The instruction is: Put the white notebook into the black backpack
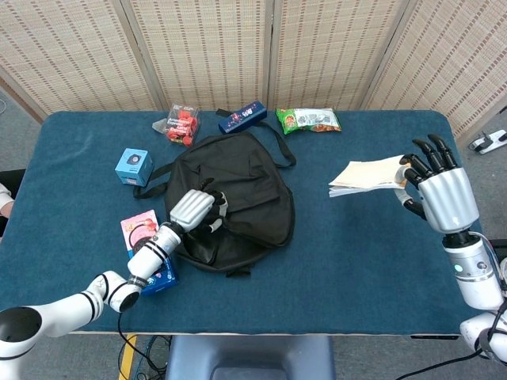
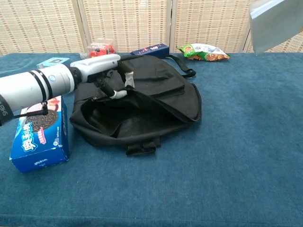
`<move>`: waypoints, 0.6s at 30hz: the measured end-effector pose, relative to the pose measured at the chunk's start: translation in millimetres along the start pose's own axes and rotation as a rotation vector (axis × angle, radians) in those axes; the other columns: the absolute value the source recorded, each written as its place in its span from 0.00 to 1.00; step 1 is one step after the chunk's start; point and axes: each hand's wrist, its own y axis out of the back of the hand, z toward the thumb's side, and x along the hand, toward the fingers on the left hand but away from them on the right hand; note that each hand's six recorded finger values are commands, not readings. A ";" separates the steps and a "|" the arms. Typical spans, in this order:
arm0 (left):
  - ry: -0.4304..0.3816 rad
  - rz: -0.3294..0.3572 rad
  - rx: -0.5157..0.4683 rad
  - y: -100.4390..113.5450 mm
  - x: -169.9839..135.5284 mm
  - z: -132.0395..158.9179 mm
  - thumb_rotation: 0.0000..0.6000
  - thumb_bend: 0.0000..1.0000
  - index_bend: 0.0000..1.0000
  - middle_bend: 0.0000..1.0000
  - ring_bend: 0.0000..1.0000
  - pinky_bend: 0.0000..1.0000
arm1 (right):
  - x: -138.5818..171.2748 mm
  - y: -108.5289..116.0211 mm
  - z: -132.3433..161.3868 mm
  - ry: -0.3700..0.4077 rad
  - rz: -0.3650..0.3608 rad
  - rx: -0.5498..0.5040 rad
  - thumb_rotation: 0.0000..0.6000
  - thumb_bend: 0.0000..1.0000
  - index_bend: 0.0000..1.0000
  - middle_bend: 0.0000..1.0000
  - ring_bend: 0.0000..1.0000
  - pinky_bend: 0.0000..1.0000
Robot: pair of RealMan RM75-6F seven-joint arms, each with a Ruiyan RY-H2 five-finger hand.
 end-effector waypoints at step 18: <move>0.288 0.178 -0.217 67.6 22.3 -40.9 1.00 0.54 0.83 0.41 0.35 0.13 | -6.0 33.3 118.9 0.320 -0.066 -0.298 1.00 0.51 0.61 0.43 0.20 0.13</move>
